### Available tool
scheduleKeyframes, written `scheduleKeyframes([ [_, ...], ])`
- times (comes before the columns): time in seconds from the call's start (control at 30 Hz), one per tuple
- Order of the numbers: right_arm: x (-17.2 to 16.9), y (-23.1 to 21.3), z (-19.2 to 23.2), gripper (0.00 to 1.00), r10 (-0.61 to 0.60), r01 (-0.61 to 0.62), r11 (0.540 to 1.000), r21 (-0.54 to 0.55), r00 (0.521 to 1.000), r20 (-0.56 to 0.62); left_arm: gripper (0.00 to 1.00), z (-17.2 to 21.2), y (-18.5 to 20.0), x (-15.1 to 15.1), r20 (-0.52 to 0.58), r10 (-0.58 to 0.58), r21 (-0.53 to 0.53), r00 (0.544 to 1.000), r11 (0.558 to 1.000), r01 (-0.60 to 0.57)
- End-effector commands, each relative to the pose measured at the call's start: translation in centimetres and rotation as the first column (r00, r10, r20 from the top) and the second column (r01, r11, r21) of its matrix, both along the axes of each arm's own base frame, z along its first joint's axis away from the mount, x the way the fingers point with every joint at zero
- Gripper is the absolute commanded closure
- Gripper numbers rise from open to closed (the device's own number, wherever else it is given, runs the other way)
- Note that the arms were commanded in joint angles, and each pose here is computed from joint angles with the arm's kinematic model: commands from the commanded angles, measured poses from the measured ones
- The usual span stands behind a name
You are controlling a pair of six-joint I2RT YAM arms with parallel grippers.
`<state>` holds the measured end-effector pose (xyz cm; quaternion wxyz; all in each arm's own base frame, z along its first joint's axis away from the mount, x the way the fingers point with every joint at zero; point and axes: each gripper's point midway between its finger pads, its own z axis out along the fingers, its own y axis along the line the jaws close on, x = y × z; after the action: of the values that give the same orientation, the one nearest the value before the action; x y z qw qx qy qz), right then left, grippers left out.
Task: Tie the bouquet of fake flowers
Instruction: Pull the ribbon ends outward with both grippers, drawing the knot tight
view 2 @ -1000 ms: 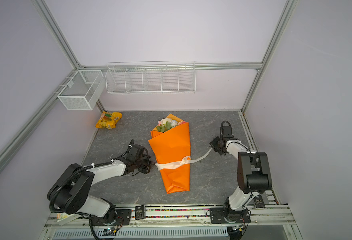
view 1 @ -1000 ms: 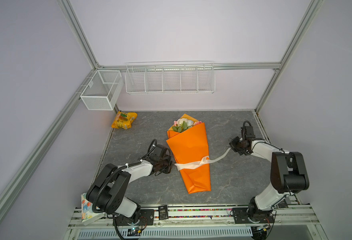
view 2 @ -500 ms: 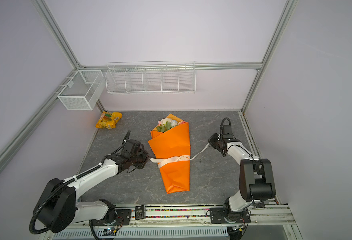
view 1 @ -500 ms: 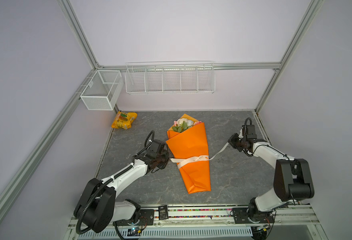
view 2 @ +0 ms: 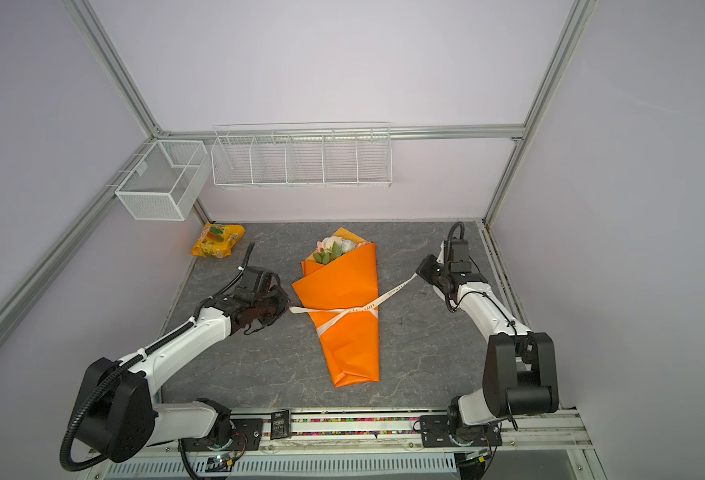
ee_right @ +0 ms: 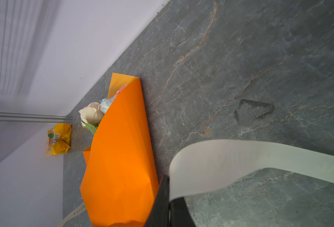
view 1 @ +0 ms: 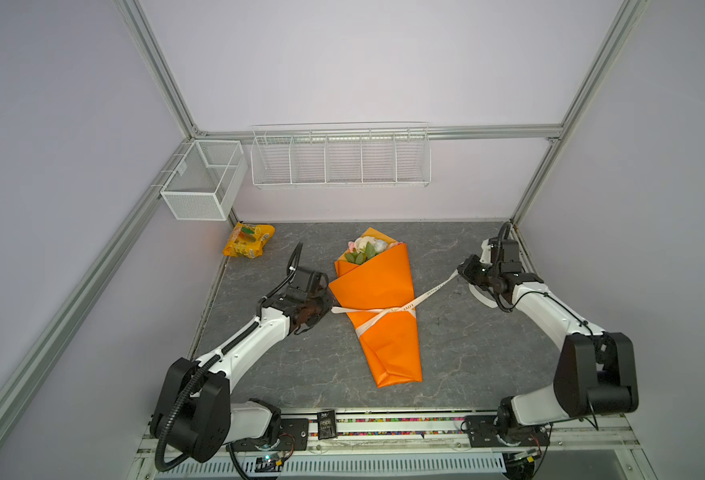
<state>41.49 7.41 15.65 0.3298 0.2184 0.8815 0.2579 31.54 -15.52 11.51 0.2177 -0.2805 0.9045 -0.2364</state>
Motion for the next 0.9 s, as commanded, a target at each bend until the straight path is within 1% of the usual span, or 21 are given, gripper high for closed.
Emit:
scheduleKeyframes([
  [0.0,-0.5,-0.9,-0.8,0.94,0.004,-0.007,0.995,-0.097,0.999,-0.039,1.00,-0.4,1.6,-0.4,-0.043,-0.074,0.104,0.996,0.991,0.078],
  [0.1,-0.5,-0.9,-0.5,0.94,0.017,-0.022,0.988,-0.156,0.999,-0.030,1.00,-0.2,2.4,-0.5,-0.046,-0.111,0.160,0.993,0.980,0.117],
  [0.2,-0.6,-1.5,-0.5,0.94,0.006,-0.014,0.972,-0.235,0.999,-0.033,1.00,0.3,2.8,-0.5,-0.036,-0.148,0.212,0.988,0.965,0.152],
  [0.27,-0.6,-1.3,-0.5,0.94,0.018,-0.026,0.965,-0.260,0.999,-0.033,1.00,0.4,3.4,-0.6,-0.042,-0.141,0.239,0.989,0.960,0.147],
  [0.33,-0.7,-1.1,-0.6,0.94,0.027,-0.038,0.957,-0.289,0.999,-0.041,1.00,0.1,3.6,-0.8,-0.053,-0.158,0.262,0.986,0.950,0.167],
  [0.4,-0.9,-1.7,-1.0,0.94,0.001,-0.022,0.939,-0.342,0.998,-0.061,1.00,-0.6,4.5,-1.2,-0.085,-0.149,0.310,0.985,0.936,0.168],
  [0.47,-1.2,-3.2,-1.5,0.94,-0.065,0.026,0.915,-0.403,0.994,-0.084,1.00,-1.1,5.2,-1.5,-0.106,-0.145,0.335,0.984,0.926,0.172],
  [0.57,-1.2,-4.6,-1.6,0.94,-0.114,0.059,0.881,-0.469,0.989,-0.090,1.00,-1.7,6.1,-1.9,-0.118,-0.134,0.337,0.984,0.927,0.166],
  [0.67,-0.9,-4.8,-1.6,0.94,-0.107,0.045,0.868,-0.495,0.989,-0.098,1.00,-2.0,6.4,-2.0,-0.103,-0.134,0.298,0.986,0.941,0.159],
  [0.8,-0.6,-5.0,-1.2,0.94,-0.106,0.046,0.859,-0.510,0.990,-0.089,1.00,-2.2,7.3,-1.9,-0.111,-0.122,0.289,0.986,0.946,0.149],
  [0.87,-0.6,-5.4,-1.1,0.94,-0.121,0.057,0.847,-0.529,0.989,-0.087,1.00,-2.5,7.7,-1.9,-0.123,-0.119,0.282,0.985,0.948,0.150],
])
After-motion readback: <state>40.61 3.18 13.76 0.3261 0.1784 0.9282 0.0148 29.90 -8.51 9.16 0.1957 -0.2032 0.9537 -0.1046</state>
